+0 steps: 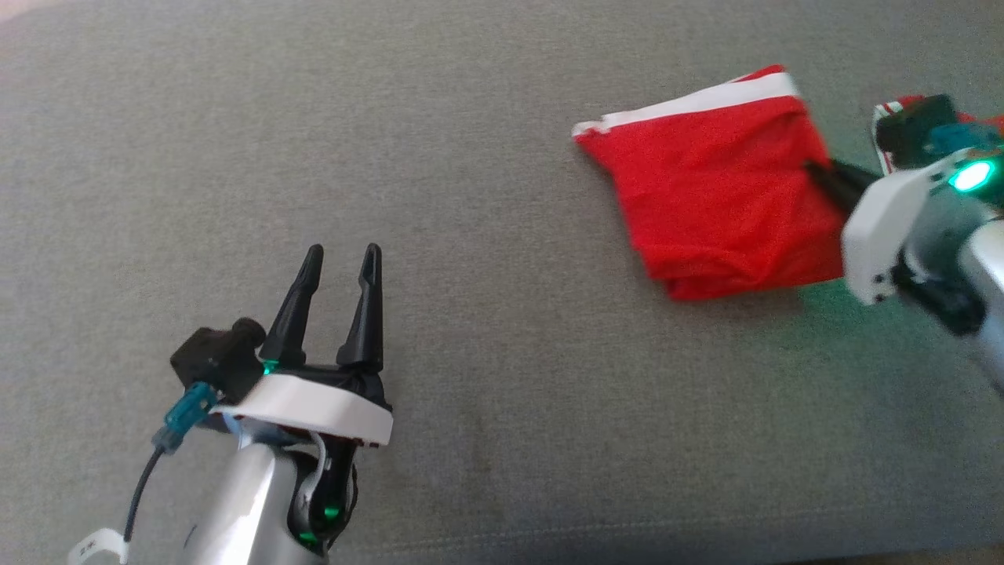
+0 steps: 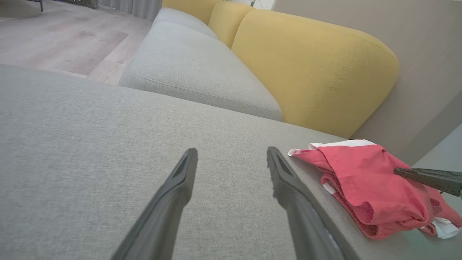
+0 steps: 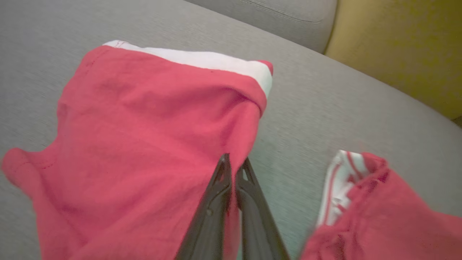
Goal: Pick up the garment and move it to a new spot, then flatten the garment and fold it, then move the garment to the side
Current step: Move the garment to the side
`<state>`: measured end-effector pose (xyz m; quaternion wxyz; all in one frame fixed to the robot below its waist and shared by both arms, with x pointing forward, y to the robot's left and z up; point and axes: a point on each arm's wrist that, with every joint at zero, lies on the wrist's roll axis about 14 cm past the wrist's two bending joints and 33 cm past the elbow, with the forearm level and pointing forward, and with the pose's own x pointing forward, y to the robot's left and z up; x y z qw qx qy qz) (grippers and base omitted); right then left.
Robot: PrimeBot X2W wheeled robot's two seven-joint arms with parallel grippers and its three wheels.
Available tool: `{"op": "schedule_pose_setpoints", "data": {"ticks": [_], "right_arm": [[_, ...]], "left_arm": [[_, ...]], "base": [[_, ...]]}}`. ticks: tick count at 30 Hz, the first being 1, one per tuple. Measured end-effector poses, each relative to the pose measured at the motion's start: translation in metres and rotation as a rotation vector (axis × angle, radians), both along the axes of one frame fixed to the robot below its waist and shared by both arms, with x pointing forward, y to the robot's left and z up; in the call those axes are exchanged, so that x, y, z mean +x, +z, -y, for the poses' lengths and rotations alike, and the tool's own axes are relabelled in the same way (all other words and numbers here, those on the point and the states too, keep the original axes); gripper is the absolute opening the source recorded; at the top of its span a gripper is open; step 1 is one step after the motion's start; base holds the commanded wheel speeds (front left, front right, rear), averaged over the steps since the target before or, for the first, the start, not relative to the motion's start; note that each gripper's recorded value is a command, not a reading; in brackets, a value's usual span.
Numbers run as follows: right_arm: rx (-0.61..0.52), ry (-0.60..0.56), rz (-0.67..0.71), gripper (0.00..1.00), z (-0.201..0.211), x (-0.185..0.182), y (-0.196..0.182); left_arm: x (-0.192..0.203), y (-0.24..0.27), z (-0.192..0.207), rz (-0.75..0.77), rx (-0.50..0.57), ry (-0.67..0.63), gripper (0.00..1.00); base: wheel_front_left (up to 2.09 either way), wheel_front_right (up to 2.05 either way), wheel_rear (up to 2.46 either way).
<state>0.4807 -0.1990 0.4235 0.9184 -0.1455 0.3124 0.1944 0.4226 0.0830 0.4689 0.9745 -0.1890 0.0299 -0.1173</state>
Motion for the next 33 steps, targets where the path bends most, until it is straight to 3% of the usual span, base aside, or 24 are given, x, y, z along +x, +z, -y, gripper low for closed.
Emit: {"op": "schedule_pose_setpoints", "data": {"ticks": [9,18,26,33], "right_arm": [[-0.19,-0.103,0.032,0.0,0.089,0.007,0.02],[-0.345,-0.246,-0.025,0.0,0.166,-0.005,0.023],[-0.423,-0.375,-0.05,0.0,0.21,-0.013,0.027],[-0.422,-0.445,-0.04,0.0,0.221,-0.014,0.028]], "left_arm": [[0.013,-0.004,0.02,0.005,-0.005,-0.06,1.0],[0.019,-0.016,0.032,-0.014,-0.011,-0.1,1.0],[0.022,-0.019,0.034,-0.019,-0.015,-0.108,1.0],[0.024,-0.02,0.031,-0.02,-0.007,-0.098,1.0]], "base": [[0.0,0.0,0.0],[0.0,0.0,0.0],[0.0,0.0,0.0],[0.0,0.0,0.0]]}}
